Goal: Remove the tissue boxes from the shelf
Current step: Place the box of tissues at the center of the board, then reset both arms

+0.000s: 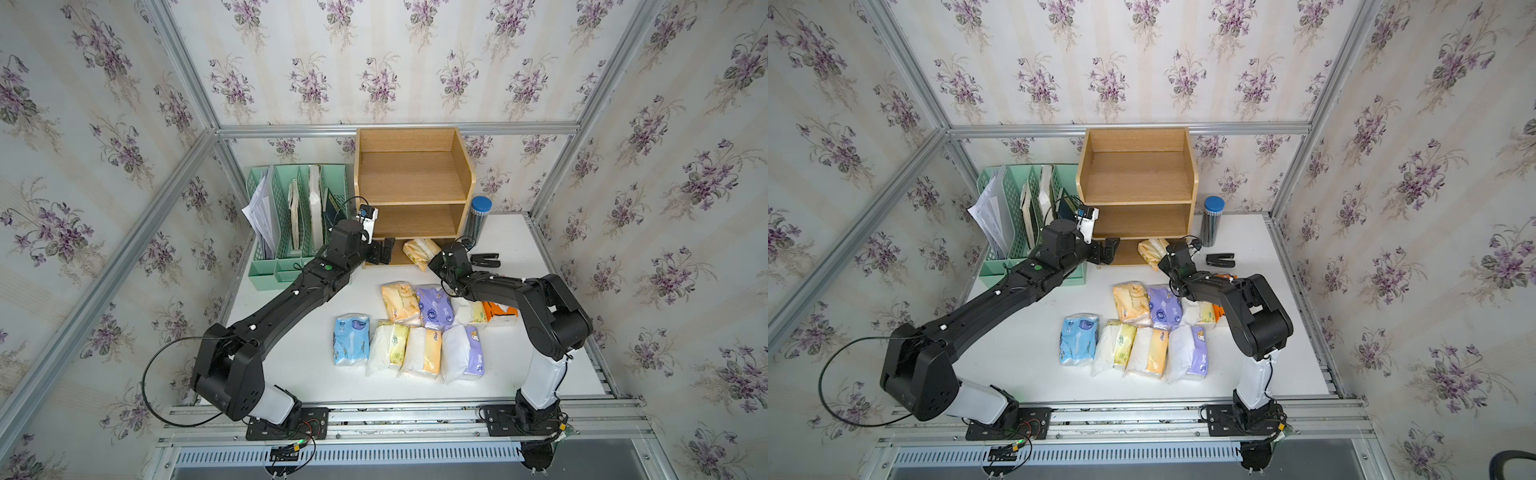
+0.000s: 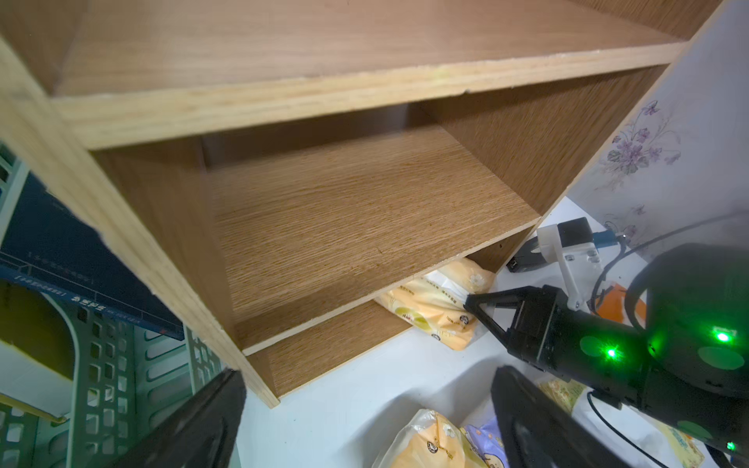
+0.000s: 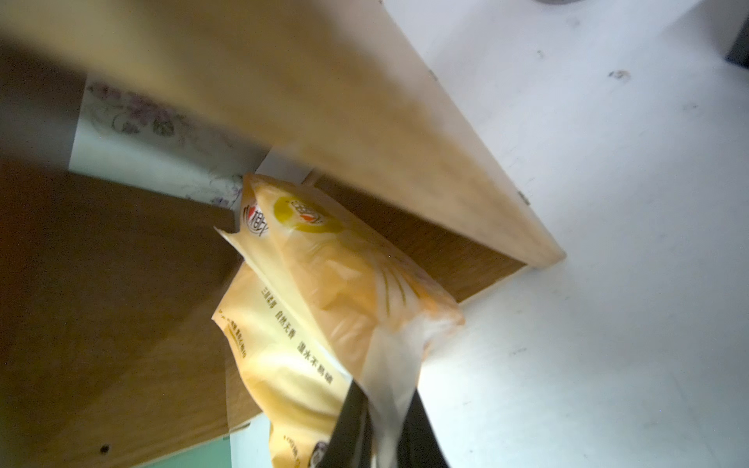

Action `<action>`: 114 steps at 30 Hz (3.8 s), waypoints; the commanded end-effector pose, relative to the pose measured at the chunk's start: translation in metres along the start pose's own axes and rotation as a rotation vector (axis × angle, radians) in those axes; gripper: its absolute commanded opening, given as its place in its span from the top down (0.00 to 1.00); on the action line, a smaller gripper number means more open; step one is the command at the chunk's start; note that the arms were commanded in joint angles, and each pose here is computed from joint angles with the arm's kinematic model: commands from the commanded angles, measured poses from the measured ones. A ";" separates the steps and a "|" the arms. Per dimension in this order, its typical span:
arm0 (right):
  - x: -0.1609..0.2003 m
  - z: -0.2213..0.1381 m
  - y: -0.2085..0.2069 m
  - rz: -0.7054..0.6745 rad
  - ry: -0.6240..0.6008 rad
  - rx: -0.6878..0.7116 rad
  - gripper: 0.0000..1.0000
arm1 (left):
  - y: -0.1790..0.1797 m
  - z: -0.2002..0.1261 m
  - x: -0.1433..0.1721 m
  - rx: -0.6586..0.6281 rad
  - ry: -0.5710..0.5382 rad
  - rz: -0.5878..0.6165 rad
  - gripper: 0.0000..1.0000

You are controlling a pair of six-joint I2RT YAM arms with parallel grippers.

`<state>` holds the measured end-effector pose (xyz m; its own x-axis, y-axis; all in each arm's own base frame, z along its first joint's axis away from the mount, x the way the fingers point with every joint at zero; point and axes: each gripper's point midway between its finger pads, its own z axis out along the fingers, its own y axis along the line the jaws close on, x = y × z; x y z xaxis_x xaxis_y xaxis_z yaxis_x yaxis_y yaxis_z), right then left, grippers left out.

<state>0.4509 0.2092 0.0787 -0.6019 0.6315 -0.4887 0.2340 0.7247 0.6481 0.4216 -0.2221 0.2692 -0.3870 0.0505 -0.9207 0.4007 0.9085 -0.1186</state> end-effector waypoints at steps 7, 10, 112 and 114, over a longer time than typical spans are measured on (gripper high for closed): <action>0.014 -0.026 0.019 -0.259 0.066 -0.110 0.92 | 0.008 -0.017 -0.001 -0.044 0.009 -0.023 0.01; 0.016 -0.039 0.025 -0.306 0.075 -0.145 0.92 | 0.010 -0.033 -0.010 -0.052 -0.026 -0.038 0.00; -0.144 -0.197 -0.186 -0.433 -0.686 0.362 0.01 | 0.233 -0.147 0.160 -0.803 -0.058 -0.126 0.01; -0.142 -0.201 -0.188 -0.443 -0.727 0.354 0.01 | 0.236 -0.143 0.167 -0.793 -0.055 -0.132 0.01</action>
<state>0.3307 -0.0681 0.1027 -0.2751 0.2666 -0.9237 0.4105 0.9014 0.1379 0.3231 0.0558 0.1262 -0.4145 -0.1038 -0.9041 -0.3558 0.9329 0.0560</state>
